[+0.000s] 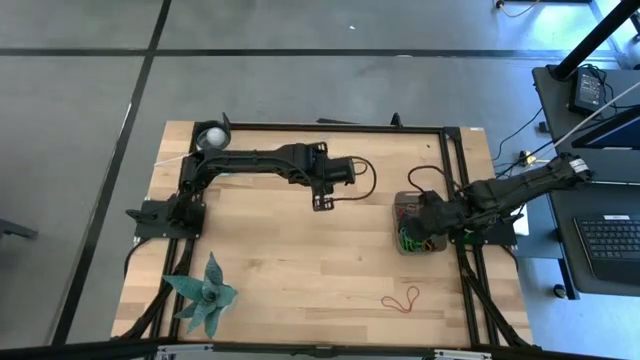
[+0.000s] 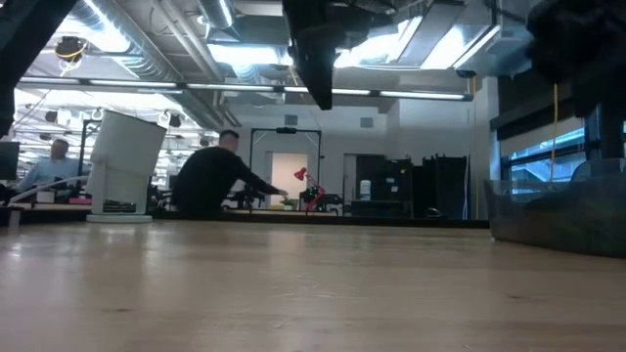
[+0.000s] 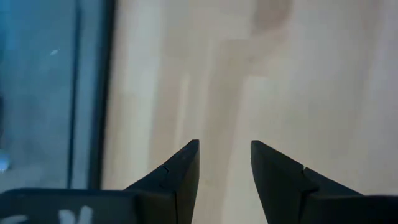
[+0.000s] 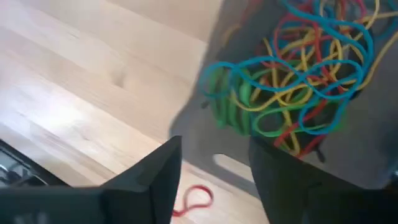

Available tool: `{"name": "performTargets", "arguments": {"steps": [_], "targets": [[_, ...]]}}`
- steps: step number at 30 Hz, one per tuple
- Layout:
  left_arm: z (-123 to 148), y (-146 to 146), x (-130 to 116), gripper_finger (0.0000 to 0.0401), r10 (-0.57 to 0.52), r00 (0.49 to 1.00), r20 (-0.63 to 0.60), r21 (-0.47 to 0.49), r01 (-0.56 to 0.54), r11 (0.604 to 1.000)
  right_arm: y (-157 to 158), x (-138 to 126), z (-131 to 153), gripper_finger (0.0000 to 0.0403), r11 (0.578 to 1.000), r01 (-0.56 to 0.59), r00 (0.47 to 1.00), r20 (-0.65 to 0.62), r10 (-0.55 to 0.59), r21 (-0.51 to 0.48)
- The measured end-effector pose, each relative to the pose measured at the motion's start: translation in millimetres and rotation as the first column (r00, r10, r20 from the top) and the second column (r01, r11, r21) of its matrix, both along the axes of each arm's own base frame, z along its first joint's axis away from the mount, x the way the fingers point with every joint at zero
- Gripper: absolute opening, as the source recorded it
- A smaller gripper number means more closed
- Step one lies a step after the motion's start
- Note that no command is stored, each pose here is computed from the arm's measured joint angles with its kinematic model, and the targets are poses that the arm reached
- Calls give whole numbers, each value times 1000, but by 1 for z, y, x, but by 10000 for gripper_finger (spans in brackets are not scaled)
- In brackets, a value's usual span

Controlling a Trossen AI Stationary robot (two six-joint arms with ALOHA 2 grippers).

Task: Pick and place rubber bands into bin
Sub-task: Put the red rubber band into the black bin

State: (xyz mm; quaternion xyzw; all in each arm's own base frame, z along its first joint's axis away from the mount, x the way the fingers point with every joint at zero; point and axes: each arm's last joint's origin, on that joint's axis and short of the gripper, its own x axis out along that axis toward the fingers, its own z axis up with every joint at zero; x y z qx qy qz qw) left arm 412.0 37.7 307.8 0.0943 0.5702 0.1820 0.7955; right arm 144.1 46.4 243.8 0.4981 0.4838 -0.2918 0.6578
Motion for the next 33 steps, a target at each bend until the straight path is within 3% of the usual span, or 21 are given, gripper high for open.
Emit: {"name": "performTargets", "arguments": {"steps": [4,8,12,16,18,21,24,28,30,33], "targets": [[-4,-9,3,138,-69,998,5,-50,69,996,16,-1,17,148,998,42,995,95,-37,-50],[-16,-14,-3,137,-87,996,38,-54,89,995,39,6,35,98,996,-18,981,190,33,-82],[-33,-17,-22,119,-81,992,93,-98,91,991,67,20,41,44,993,-96,963,248,110,-70],[-43,-19,-51,85,-75,980,186,-125,100,987,96,33,28,7,983,-169,950,256,181,-67],[-44,-20,-67,65,-60,972,228,-130,92,987,109,39,17,6,970,-226,940,241,242,-91],[-42,-21,-89,34,-31,950,312,-141,79,987,127,46,-2,23,904,-400,888,182,423,-149],[-35,-22,-109,7,-6,919,394,-157,74,985,141,53,-24,43,850,-506,847,100,522,-150],[-28,-23,-130,4,15,896,443,-171,69,983,152,59,-54,46,769,-629,776,-33,629,-115],[-23,-23,-137,3,35,881,471,-181,58,982,155,61,-68,43,754,-650,760,-86,644,-97],[-21,-23,-143,1,67,872,485,-199,35,979,159,65,-84,43,772,-630,775,-134,618,-84]]}}
